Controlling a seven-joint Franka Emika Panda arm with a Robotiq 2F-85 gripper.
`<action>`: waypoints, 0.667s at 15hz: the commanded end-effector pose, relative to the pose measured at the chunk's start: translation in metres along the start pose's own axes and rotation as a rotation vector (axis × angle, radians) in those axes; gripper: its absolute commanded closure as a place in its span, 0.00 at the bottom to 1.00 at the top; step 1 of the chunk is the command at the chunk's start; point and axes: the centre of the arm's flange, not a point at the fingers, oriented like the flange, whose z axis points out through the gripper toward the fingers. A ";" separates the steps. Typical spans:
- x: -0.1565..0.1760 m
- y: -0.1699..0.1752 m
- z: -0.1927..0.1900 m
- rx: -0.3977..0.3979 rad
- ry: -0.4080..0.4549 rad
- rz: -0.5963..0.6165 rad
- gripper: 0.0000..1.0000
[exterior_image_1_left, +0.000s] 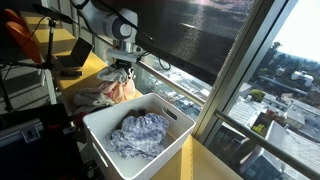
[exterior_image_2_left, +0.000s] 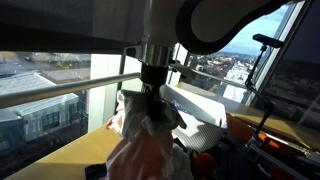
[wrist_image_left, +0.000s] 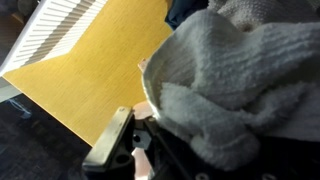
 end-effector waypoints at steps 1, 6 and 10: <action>-0.073 0.009 -0.062 -0.061 0.032 0.080 0.98; -0.156 0.039 -0.139 -0.167 0.077 0.210 0.98; -0.226 0.059 -0.208 -0.267 0.116 0.316 0.98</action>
